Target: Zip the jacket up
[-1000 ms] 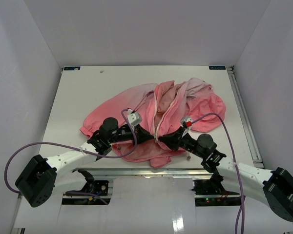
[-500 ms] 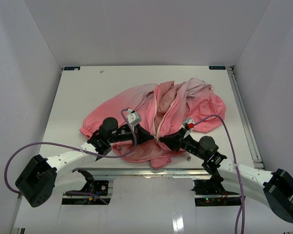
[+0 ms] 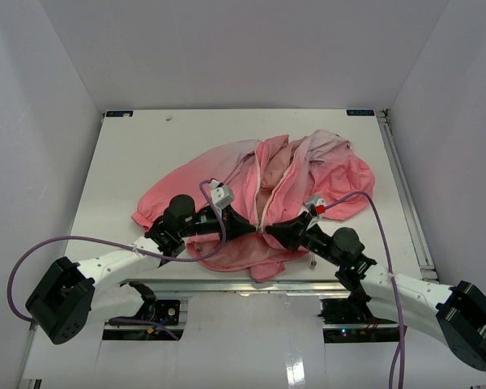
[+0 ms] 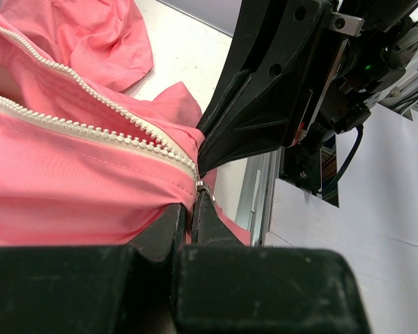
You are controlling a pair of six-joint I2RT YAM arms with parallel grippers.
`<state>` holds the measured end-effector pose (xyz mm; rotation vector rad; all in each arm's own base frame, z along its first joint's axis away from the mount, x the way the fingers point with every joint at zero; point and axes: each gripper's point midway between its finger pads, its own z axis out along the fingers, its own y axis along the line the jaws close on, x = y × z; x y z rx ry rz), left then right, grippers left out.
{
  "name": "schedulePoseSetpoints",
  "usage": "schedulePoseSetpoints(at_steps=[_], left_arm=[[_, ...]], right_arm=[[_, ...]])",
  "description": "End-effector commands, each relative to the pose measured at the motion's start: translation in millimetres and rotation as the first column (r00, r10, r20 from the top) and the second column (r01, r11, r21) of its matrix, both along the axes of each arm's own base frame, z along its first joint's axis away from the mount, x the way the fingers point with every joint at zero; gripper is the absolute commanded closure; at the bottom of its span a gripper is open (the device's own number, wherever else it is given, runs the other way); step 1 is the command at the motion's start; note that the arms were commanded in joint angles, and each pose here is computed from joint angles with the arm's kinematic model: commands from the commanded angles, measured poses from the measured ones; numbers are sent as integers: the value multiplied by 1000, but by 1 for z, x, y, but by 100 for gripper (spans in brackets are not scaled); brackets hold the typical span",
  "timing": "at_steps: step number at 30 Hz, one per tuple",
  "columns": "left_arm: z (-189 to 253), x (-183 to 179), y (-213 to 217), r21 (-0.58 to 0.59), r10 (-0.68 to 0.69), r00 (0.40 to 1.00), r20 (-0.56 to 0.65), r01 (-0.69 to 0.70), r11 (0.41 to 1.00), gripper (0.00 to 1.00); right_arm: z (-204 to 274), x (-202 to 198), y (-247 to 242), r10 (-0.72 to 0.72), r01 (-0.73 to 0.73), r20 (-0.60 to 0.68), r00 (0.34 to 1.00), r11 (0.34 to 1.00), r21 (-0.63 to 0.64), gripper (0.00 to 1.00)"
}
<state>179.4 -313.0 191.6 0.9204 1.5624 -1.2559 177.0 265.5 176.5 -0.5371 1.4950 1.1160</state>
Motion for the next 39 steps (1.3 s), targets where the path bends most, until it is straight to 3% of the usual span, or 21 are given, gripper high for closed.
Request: schedulePoseSetpoints(at_steps=[1, 19, 39], left_arm=[[6, -8, -4, -18, -60, 998, 1, 60, 998, 100], [-9, -3, -5, 42, -46, 998, -41, 47, 998, 100], [-12, -21, -6, 41, -152, 986, -63, 155, 987, 100]], right_arm=[[33, 8, -2, -42, 35, 68, 997, 994, 99, 92], [43, 12, -5, -71, 65, 32, 997, 982, 176, 92], [58, 30, -9, -154, 146, 23, 988, 966, 212, 92]])
